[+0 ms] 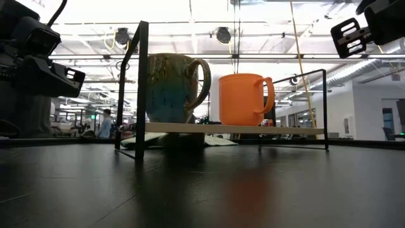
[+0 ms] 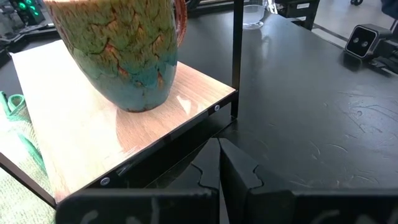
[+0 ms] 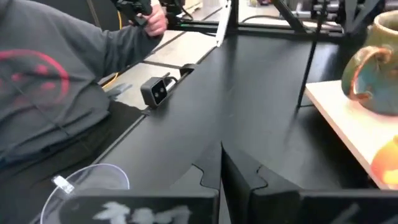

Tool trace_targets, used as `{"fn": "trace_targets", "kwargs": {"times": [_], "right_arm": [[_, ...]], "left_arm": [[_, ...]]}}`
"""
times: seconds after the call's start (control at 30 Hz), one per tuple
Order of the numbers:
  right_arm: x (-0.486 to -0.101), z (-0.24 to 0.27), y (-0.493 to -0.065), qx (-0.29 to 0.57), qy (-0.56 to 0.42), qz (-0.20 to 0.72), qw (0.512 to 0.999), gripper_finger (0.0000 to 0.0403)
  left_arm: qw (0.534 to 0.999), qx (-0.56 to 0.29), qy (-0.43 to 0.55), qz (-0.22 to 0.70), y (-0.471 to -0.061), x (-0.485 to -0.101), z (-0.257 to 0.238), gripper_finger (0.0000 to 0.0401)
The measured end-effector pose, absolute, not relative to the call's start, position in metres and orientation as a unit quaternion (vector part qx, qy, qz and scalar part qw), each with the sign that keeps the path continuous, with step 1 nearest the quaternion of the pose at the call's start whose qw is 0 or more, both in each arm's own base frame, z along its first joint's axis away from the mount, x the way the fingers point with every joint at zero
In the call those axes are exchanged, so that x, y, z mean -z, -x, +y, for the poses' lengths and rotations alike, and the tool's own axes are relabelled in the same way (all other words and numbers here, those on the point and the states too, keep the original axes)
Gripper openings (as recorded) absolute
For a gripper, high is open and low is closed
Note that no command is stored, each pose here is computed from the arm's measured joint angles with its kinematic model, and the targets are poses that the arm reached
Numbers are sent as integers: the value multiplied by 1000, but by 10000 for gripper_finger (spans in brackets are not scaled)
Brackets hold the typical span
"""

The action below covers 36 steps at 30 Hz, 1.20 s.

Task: Stack small to large cups/mugs on shelf
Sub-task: Put the transparent mug on the shelf

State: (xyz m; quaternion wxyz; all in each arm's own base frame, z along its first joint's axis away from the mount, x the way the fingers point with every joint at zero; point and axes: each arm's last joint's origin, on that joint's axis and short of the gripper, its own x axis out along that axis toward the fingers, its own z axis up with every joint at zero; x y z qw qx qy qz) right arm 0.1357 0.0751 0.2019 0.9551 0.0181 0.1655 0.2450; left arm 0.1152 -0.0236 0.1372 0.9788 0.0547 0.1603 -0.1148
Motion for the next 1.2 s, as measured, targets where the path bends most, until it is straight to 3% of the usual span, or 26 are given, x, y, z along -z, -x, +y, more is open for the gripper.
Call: {"fn": "trace_targets", "kwargs": {"times": [0.63, 1.2], "right_arm": [[-177, 80, -122, -279, -43, 94, 955, 0], [-183, 92, -115, -332, -27, 56, 941, 1]], "left_arm": [[979, 115, -54, 161, -115, -137, -24, 5], [979, 115, -55, 161, -115, -137, -24, 5]]}}
